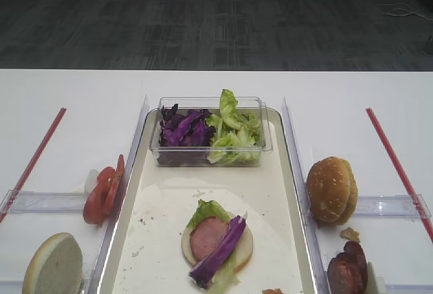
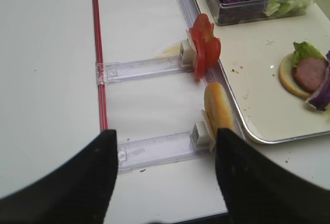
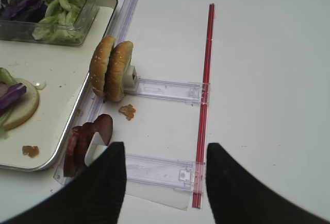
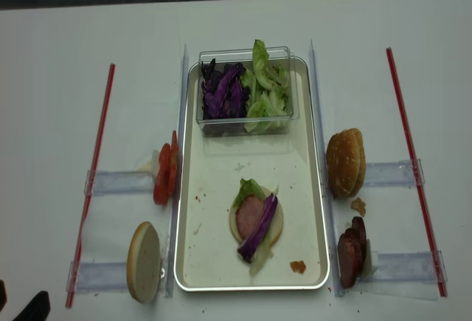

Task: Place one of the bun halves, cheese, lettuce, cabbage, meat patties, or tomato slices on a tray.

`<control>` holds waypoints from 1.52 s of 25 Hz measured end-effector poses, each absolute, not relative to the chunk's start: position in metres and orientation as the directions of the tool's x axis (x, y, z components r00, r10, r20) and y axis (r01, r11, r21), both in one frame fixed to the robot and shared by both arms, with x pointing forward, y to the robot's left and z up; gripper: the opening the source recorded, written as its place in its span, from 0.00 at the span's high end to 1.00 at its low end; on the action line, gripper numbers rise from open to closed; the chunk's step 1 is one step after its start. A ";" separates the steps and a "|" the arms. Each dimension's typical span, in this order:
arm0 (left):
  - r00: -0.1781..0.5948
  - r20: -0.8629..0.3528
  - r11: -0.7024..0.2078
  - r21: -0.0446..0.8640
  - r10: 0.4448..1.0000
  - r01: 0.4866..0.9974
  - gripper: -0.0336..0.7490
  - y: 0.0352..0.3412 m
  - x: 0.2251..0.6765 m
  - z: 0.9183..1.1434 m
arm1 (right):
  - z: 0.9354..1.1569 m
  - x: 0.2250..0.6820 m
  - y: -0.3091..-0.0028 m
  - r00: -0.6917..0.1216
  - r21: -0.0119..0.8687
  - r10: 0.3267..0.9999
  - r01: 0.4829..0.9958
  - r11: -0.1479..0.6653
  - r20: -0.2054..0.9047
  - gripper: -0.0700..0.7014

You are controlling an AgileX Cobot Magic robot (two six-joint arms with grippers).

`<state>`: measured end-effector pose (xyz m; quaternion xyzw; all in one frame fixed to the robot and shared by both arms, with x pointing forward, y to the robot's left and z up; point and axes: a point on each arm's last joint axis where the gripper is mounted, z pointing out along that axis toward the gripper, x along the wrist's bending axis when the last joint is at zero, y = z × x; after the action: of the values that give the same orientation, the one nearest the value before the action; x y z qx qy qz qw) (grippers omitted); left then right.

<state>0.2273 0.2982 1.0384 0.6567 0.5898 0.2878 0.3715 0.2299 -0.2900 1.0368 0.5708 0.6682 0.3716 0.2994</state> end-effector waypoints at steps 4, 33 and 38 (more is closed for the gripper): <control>0.139 -0.060 -0.028 0.827 0.989 0.561 0.45 0.298 0.227 1.038 | 1.037 0.230 -0.290 -0.169 0.838 0.985 0.540 0.072 0.024 0.42; 0.107 -0.060 -0.011 0.827 0.992 0.563 0.45 0.298 0.228 1.038 | 1.037 0.230 -0.290 -0.169 0.838 0.985 0.540 0.072 0.024 0.42; 0.107 -0.060 -0.011 0.827 0.992 0.563 0.45 0.298 0.228 1.038 | 1.037 0.230 -0.290 -0.169 0.838 0.985 0.540 0.072 0.024 0.42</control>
<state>0.2276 0.2979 1.0379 0.6476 0.6004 0.2932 0.3663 0.2299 -0.2900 1.0368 0.5708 0.6682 0.3716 0.2994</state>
